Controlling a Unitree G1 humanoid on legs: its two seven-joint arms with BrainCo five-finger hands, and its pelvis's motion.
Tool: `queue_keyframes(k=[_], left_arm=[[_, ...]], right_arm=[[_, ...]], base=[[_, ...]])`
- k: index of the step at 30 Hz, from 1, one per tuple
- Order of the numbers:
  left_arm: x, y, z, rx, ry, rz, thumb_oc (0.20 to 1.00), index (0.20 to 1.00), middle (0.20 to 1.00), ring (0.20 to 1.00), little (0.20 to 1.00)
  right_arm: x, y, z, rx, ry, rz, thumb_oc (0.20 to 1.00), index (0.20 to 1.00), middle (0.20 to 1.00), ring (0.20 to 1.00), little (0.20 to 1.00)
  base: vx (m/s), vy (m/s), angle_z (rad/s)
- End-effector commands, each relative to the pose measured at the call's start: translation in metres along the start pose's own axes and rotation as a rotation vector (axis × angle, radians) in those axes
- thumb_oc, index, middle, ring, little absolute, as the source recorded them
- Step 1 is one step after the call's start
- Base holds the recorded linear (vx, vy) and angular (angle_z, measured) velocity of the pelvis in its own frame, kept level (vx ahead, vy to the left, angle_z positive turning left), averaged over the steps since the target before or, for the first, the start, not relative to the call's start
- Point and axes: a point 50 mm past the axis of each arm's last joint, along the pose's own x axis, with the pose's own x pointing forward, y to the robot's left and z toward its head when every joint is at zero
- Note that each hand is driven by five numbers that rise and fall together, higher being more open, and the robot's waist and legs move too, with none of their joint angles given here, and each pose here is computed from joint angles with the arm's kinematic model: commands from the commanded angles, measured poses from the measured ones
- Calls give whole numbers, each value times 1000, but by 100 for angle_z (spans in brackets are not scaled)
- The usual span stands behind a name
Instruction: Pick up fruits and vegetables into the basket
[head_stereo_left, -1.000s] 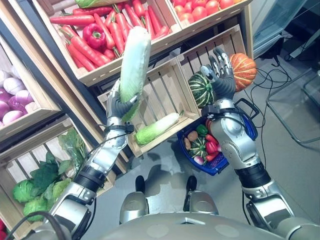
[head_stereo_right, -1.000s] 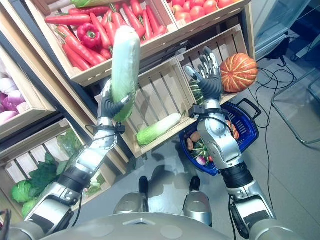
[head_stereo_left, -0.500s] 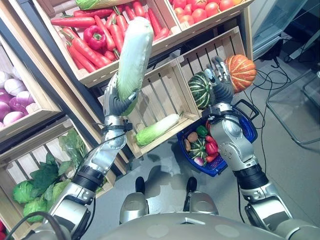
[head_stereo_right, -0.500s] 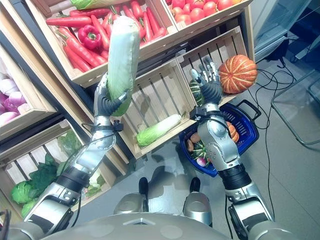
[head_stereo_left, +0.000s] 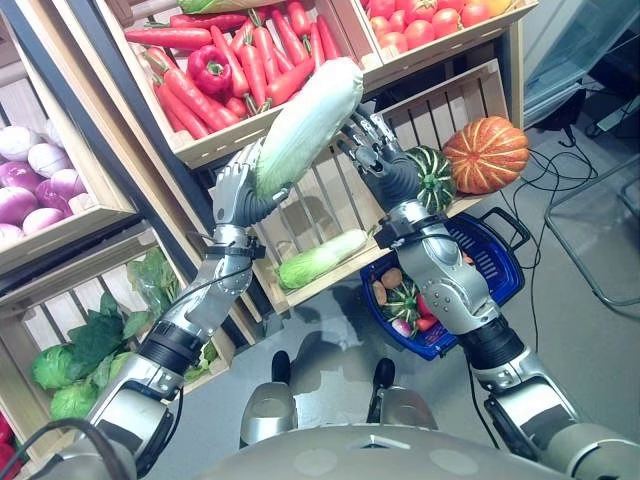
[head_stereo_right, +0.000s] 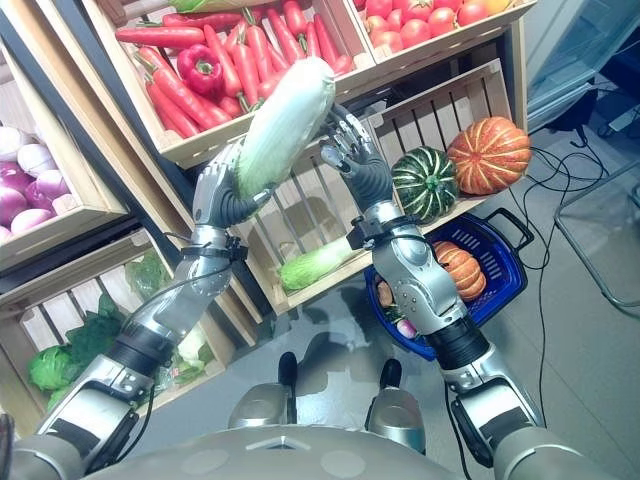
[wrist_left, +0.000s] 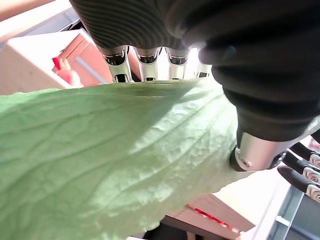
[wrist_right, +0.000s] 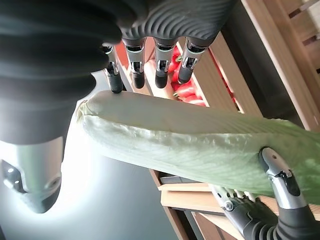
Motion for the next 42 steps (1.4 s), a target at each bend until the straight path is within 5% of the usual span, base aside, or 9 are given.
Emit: queue_keyframes(k=[1,18,27,42], left_arm=[[26,10,57,68,-371,34,200,200,200,200,200],[30,-1,85,201,-493,41,200,200,200,200,200],[26,-21,61,-179,-126,-114,200,200,200,200,200],[17,-14,9,-200,185,-141,200,200,200,200,200]], right_arm=[[17,40,16,65,-75,165,1000,1000,1000,1000,1000],[26,37,12,48,-67,-2,1000,1000,1000,1000,1000],[29,40,23,-153,-147,-17,1000,1000,1000,1000,1000],[19,16,74,-716,-349,-192,1000,1000,1000,1000,1000]], base=[[0,0,0],[-17,1,1],[4,1,0],[21,24,-4]])
